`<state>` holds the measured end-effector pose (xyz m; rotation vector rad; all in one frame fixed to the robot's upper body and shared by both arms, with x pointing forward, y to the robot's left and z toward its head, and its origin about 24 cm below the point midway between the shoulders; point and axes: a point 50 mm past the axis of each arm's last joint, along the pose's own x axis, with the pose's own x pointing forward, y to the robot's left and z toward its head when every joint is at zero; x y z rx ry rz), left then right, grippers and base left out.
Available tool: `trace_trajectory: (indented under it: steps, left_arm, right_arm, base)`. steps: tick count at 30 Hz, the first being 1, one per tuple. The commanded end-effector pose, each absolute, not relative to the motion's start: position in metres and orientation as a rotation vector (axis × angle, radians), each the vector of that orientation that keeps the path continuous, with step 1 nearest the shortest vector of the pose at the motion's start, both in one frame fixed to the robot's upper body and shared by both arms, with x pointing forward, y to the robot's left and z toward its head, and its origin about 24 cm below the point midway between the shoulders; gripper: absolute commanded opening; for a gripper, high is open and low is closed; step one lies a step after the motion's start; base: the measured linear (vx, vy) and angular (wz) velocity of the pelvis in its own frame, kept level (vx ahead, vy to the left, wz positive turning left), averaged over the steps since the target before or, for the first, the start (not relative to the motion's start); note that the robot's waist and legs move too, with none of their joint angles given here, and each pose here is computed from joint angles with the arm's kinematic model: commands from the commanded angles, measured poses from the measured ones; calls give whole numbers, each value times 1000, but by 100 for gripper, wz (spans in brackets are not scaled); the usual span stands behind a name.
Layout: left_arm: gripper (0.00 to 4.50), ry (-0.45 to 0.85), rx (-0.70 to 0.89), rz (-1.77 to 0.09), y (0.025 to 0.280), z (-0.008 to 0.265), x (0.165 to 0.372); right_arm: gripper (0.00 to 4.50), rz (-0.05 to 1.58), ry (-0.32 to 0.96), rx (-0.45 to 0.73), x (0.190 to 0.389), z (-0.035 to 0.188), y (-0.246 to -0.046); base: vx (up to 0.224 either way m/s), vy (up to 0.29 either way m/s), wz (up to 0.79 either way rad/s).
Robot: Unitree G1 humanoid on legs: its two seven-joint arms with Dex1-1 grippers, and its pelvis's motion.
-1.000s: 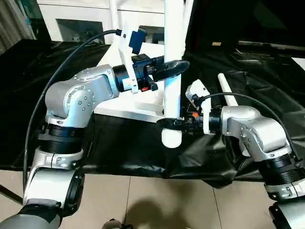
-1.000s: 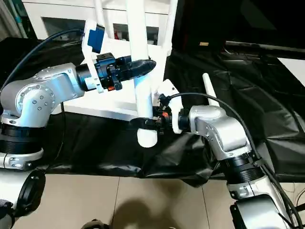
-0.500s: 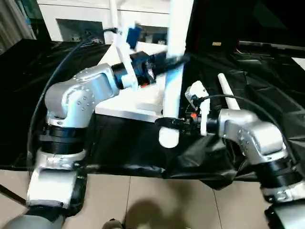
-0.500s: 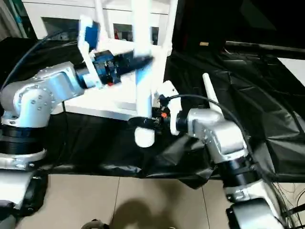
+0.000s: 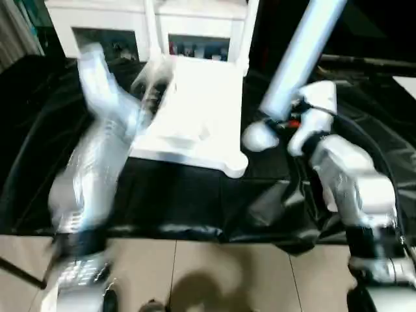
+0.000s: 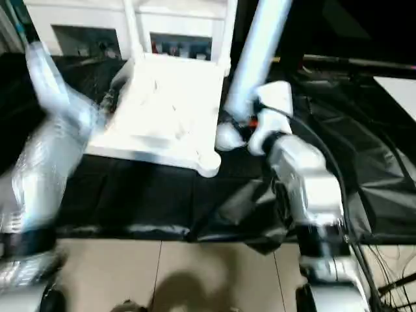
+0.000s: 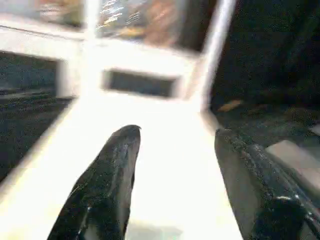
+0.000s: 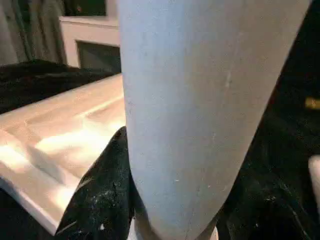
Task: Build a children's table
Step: Pick table leg
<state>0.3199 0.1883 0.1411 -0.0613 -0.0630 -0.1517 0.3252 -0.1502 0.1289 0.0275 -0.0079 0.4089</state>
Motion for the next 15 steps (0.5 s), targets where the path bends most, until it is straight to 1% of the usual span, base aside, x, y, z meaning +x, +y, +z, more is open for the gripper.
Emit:
trace_trajectory:
  steps: [1,2,3,4,6,7,9,11,14,15]
  left_arm:
    - [274,-122,-1,-61,192,141,317]
    - [274,-105,8,7,199,132,310]
    - [274,-96,36,23,202,125,302]
    - [274,-96,36,23,202,125,302]
    - [274,-88,44,-5,201,120,295]
    - [274,-73,12,-16,199,115,290]
    - [274,-50,7,-3,197,107,283]
    - [274,-45,2,4,194,103,281]
    - [274,-66,-21,13,191,103,282]
    - [274,-68,5,-1,189,103,282]
  right_arm:
    - [184,393,-24,43,317,129,-146]
    - [184,358,21,70,310,118,-143]
    - [184,324,74,36,302,105,-141]
    - [184,324,74,36,302,105,-141]
    - [184,318,83,-36,296,97,-139]
    - [184,328,79,-24,292,92,-138]
    - [184,324,61,-12,288,89,-139]
    - [184,329,33,2,287,90,-139]
    - [184,329,41,-27,286,89,-139]
    - [184,341,45,-29,287,89,-138]
  base:
    - [0,0,0]
    - [0,0,0]
    - [0,0,0]
    - [0,0,0]
    - [0,0,0]
    - [0,0,0]
    - [0,0,0]
    - [0,0,0]
    - [0,0,0]
    - [0,0,0]
